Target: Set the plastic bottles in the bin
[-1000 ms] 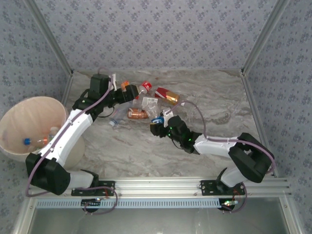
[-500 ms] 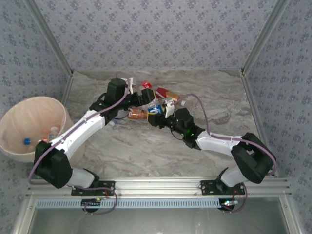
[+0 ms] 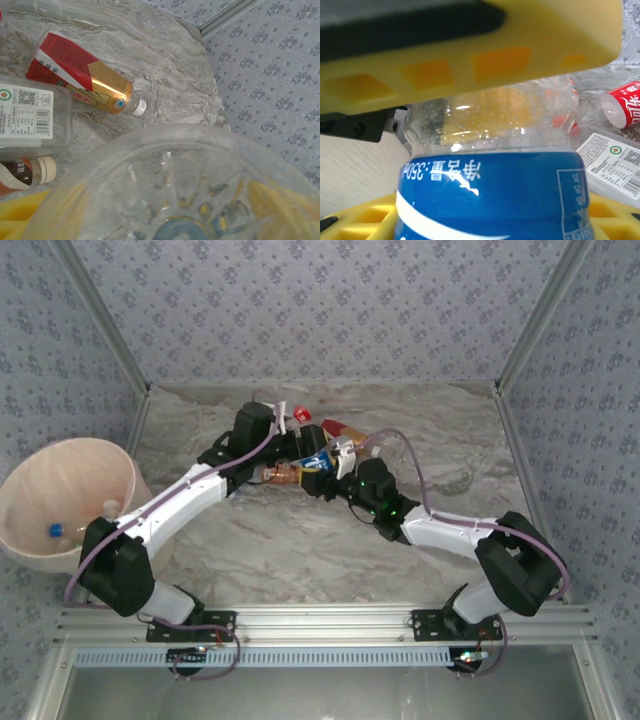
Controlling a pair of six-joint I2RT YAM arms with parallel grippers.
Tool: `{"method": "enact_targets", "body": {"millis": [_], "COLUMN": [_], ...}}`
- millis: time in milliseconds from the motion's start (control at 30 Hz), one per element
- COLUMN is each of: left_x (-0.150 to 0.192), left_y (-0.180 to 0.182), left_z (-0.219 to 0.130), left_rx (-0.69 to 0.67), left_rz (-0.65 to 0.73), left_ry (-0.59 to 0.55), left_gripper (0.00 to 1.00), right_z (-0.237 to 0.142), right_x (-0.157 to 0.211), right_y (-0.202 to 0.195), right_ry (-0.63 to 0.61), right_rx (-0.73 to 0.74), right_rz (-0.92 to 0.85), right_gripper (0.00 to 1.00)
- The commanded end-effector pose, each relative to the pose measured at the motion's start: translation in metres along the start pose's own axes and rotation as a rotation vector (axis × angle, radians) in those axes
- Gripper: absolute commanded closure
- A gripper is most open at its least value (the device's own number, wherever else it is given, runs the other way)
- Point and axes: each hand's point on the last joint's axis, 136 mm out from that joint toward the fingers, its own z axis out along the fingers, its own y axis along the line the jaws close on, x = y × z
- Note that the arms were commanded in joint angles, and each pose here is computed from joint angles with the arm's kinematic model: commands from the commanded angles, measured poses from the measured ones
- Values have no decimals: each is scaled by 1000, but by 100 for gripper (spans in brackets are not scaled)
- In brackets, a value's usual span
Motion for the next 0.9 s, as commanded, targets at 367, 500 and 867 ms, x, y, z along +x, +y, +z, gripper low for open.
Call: {"method": "enact_targets", "body": {"millis": [367, 500, 867], "left_x": [-14, -19, -46], "left_y": [-10, -13, 0], "left_z": [-1, -8, -54], "left_rx": [12, 0, -137], "left_rz": [14, 44, 98], "left_ry": [-38, -53, -208], "left_gripper": [48, 48, 49], "right_z": [-5, -18, -63], "right_x": [-14, -15, -44], "right_y": [19, 30, 28], "right_ry": [47, 76, 35], "right_rx": [-49, -134, -133], "right_rz": [-119, -163, -241], "right_gripper": [17, 9, 0]}}
